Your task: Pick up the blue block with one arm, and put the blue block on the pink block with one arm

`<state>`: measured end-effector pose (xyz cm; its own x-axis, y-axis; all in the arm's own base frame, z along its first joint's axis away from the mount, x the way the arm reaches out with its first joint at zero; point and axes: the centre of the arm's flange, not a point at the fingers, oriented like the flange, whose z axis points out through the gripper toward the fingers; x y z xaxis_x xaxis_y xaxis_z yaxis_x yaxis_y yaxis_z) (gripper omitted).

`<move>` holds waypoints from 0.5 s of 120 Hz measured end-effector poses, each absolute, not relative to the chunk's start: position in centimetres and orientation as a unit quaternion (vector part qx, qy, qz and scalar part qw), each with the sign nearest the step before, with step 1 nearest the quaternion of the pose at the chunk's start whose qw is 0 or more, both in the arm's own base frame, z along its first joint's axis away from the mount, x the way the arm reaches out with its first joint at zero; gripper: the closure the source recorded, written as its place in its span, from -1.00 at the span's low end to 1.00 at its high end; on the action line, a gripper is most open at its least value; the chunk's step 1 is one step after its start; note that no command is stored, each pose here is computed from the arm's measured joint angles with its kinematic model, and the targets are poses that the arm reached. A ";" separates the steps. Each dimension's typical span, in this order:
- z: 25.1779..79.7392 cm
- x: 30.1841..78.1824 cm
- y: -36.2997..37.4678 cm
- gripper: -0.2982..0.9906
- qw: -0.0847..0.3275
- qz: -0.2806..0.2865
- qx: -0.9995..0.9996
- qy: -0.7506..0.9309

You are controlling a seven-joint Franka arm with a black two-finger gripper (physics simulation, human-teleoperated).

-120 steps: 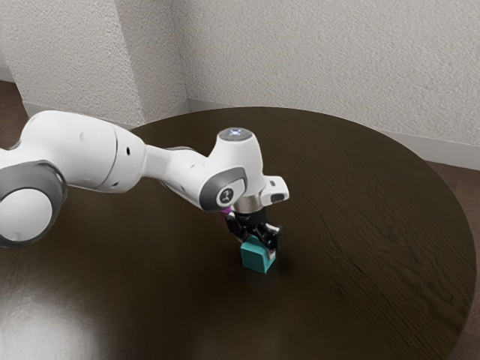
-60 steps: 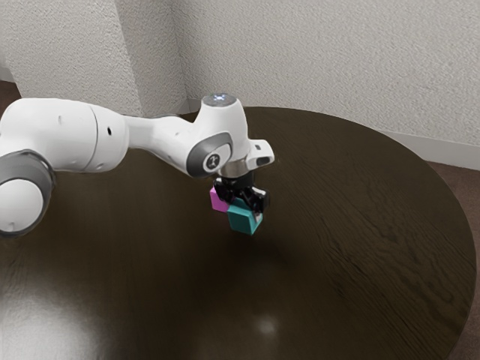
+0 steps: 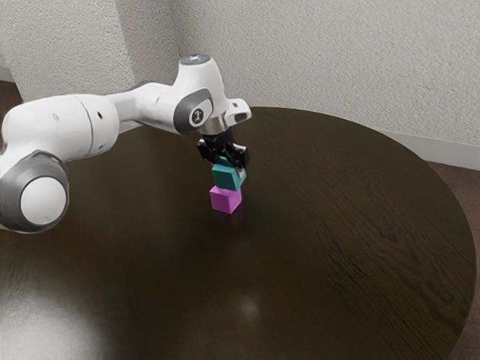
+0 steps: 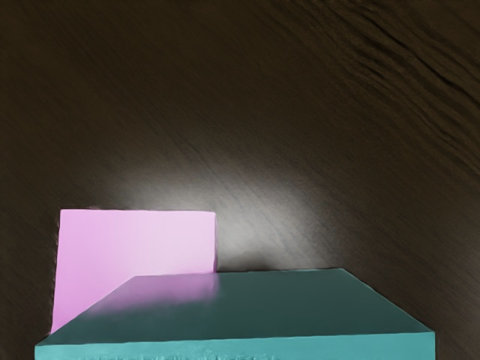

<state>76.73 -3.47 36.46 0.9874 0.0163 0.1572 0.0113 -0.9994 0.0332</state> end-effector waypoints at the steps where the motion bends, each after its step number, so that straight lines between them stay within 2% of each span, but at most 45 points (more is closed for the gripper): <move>1: 36.4 76.8 -3.4 -0.10 0.016 0.079 0.997 0.006; 39: 34.5 77.9 -1.2 -0.10 0.012 0.033 0.999 -0.002; 60: 34.4 78.0 -0.8 -0.09 0.012 0.027 1.000 -0.009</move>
